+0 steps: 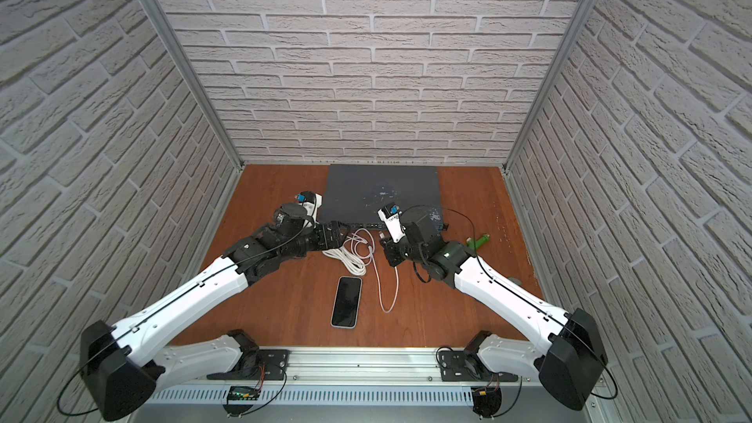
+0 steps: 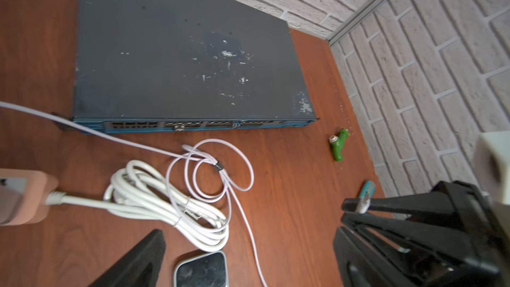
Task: Plug the charging cable into the phone
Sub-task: Pick up the charging cable from the center of the board, then pick up the phone at the center of the board.
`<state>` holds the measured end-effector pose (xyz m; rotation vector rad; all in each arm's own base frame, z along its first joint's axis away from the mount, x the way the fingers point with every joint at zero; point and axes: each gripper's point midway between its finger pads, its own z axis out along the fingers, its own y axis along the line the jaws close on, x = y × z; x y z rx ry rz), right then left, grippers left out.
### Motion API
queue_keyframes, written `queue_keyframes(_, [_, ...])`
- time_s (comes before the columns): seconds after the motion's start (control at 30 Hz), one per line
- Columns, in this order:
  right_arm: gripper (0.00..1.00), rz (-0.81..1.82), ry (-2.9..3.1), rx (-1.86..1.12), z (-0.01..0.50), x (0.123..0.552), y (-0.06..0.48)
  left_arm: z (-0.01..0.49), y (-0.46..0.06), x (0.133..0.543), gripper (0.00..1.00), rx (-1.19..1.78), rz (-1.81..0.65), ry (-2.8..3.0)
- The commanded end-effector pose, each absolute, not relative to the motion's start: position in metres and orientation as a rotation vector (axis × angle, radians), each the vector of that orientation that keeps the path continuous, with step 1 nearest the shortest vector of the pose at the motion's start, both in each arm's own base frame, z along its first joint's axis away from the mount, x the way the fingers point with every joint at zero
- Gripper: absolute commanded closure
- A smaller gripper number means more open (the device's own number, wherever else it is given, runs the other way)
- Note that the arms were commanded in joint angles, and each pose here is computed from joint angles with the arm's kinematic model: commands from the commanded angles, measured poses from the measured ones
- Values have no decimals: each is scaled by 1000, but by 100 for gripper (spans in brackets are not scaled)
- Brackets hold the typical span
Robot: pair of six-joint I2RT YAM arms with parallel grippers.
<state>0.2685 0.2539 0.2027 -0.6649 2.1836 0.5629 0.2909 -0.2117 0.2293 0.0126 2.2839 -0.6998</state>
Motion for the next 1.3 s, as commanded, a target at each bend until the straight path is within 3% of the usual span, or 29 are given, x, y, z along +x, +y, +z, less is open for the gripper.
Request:
queue_keyframes(0.0, [97,505,2187,-624,207,271,240,217,-184,284,2,-8,-497,2374])
queue_keyframes(0.57, [97,514,2117,-610,249,260,227,152,-171,263,2,-20,-268,2573])
queue_keyframes(1.27, [97,386,2216,-550,234,259,205,101,-222,241,2,153,-116,2723])
